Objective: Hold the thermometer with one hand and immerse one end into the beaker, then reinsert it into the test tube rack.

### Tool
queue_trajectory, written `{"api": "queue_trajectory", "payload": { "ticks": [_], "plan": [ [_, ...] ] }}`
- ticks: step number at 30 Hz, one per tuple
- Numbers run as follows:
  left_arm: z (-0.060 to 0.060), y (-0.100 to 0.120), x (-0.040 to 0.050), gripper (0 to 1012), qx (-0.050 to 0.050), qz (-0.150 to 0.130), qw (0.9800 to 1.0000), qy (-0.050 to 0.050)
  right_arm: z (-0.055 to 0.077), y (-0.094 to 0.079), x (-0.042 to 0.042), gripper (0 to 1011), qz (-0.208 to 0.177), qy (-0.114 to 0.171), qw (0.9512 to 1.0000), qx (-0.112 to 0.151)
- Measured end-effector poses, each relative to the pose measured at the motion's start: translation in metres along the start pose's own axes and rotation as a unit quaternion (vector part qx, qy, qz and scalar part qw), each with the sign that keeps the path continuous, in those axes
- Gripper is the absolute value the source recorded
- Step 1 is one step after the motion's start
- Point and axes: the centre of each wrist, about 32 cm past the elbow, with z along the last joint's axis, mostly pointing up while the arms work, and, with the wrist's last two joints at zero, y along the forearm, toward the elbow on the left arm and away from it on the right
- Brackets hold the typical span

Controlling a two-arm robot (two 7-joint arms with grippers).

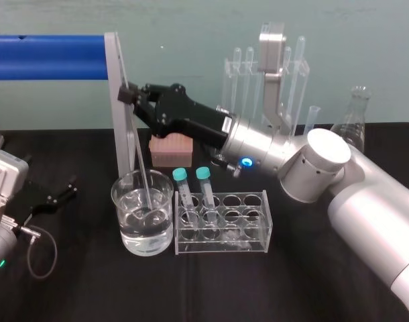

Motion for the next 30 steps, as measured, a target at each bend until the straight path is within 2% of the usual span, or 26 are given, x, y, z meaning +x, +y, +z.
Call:
{"api": "queue_trajectory", "payload": {
  "ticks": [5,16,30],
  "plan": [
    [0.0,0.0,0.0,1008,0.0,0.0,1.0,0.0,-0.01,-0.004,0.0003,55,-0.002,0.001,0.9998,-0.018],
    [0.0,0.0,0.0,1008,0.0,0.0,1.0,0.0,-0.021,-0.009,-0.0013,55,-0.004,0.008,0.999,-0.043],
    [0.0,0.0,0.0,1008,0.0,0.0,1.0,0.0,-0.026,-0.009,-0.0005,55,-0.007,0.011,0.999,-0.042]
  ]
}}
